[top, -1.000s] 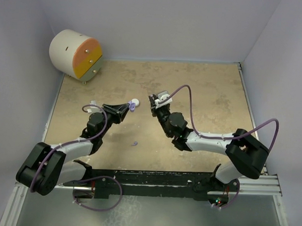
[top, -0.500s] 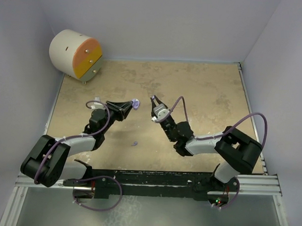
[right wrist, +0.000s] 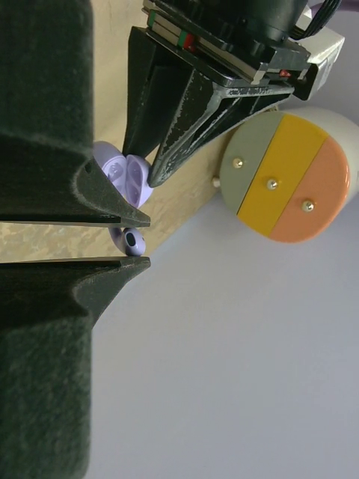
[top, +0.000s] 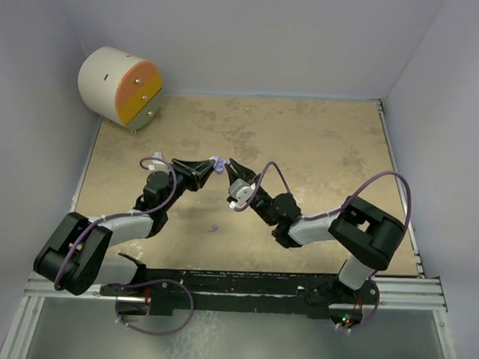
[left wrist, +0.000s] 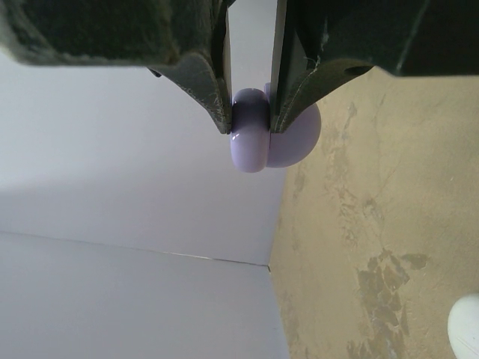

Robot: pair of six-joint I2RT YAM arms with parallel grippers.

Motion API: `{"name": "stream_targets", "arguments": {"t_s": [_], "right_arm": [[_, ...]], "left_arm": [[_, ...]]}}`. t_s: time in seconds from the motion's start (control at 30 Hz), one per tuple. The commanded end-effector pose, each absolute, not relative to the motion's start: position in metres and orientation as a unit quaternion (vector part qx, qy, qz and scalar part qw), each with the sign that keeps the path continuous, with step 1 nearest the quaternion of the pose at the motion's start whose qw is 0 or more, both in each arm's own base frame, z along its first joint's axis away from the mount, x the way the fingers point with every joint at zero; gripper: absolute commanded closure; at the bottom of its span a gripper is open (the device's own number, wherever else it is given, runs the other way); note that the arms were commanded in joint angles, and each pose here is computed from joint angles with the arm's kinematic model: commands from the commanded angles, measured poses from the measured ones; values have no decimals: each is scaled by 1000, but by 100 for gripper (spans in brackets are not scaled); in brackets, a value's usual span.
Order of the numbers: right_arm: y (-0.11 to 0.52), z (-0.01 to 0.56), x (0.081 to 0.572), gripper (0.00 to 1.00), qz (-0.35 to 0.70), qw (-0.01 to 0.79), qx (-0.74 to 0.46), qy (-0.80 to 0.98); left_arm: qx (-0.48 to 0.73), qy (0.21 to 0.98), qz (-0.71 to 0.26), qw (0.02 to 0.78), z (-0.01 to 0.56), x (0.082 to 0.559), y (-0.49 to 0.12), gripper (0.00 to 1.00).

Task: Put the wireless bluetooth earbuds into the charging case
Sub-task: Place the earbud in the charging case.

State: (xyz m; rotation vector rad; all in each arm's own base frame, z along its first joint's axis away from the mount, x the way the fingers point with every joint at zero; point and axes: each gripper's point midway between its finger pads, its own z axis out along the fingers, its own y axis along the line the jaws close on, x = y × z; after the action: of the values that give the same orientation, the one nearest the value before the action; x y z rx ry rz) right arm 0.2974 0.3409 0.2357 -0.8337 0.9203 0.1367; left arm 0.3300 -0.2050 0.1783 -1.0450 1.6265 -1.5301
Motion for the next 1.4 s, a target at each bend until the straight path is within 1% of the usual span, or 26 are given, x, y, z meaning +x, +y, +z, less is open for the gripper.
{"name": "stream_targets", "arguments": {"t_s": [0.0, 0.53, 1.37], "right_arm": [[342, 297, 290, 100, 66, 872, -342, 346], [351, 277, 303, 100, 24, 861, -366, 353], [361, 263, 311, 100, 13, 854, -381, 355]], "left_arm": [[-367, 594, -628, 345, 217, 332, -213, 100], [-354, 594, -634, 345, 222, 329, -216, 100], [-346, 595, -638, 344, 228, 324, -217, 100]]}}
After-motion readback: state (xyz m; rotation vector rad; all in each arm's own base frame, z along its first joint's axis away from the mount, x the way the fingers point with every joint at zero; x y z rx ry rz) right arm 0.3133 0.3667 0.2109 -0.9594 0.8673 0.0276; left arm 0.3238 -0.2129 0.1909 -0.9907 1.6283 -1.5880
